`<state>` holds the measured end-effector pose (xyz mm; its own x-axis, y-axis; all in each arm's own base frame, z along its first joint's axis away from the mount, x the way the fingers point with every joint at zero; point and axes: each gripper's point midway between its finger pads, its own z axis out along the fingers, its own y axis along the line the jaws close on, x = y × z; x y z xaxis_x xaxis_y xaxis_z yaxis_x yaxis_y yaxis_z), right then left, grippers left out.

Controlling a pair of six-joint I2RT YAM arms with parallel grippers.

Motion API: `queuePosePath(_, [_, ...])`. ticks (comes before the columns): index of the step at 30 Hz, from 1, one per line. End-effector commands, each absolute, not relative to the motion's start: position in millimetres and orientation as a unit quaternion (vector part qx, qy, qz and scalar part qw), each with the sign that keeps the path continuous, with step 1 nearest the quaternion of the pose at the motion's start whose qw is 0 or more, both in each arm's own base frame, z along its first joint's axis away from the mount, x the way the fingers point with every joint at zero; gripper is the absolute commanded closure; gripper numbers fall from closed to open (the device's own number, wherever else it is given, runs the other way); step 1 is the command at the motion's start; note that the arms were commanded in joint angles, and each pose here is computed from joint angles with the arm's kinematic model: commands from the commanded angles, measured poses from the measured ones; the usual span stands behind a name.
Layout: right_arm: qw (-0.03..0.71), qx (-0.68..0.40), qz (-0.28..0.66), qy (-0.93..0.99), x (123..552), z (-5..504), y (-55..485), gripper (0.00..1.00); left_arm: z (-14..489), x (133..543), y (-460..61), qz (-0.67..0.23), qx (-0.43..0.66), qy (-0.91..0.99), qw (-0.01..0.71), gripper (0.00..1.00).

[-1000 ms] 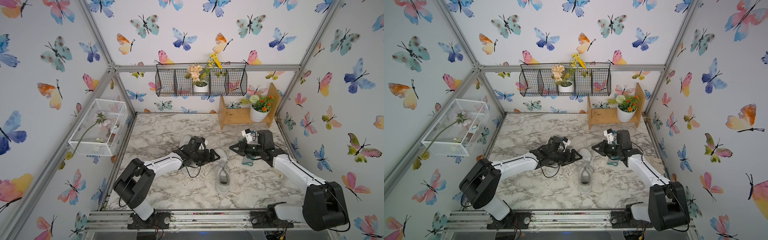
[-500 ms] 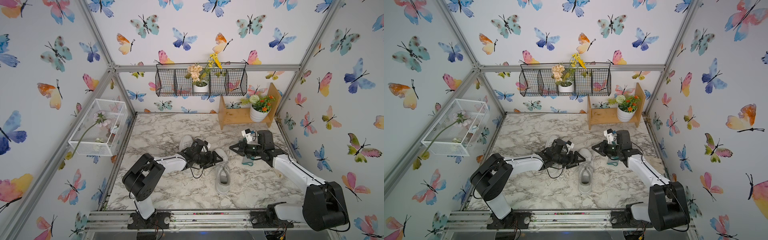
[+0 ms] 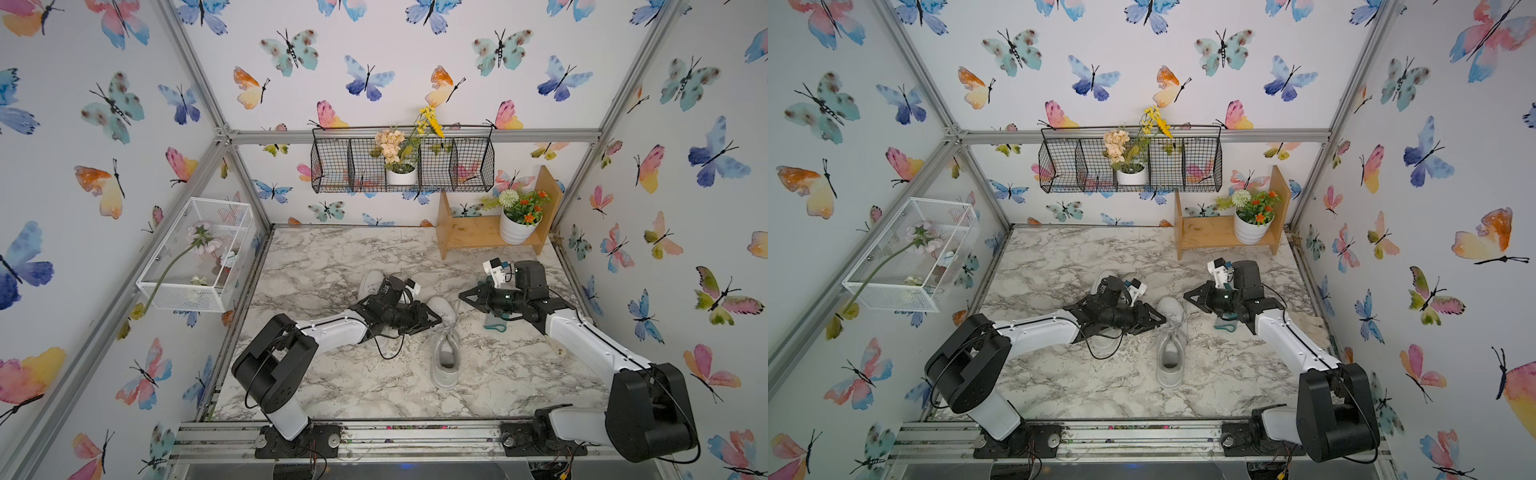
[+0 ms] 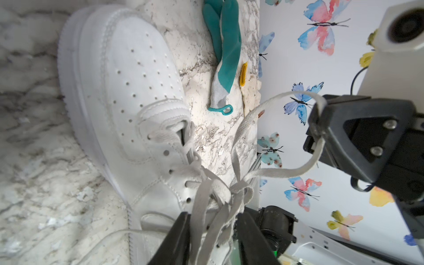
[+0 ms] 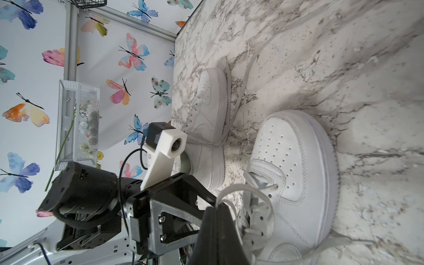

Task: Tie the shoes
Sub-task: Tie the shoelace on the shoe.

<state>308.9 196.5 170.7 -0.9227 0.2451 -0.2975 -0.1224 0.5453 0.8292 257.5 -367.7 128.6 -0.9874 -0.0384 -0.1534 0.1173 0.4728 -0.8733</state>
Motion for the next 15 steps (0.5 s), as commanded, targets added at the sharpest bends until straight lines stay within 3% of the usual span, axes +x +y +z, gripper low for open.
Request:
queuePosePath(1, [0.213, 0.031, 0.447, 0.868, 309.4, 173.4, 187.7, 0.98, 134.1, 259.6, -366.1, -0.505, 0.032, 0.857, 0.095, 0.81])
queuePosePath(6, [0.222, 0.030, 0.399, 0.889, 306.4, 164.5, 174.8, 0.98, 126.8, 265.0, -356.0, -0.472, 0.031, 0.874, 0.113, 1.00])
queuePosePath(15, [0.232, 0.028, 0.288, 0.929, 301.7, 144.8, 142.3, 0.98, 125.7, 272.5, -322.9, -0.448, 0.010, 0.884, 0.137, 1.00])
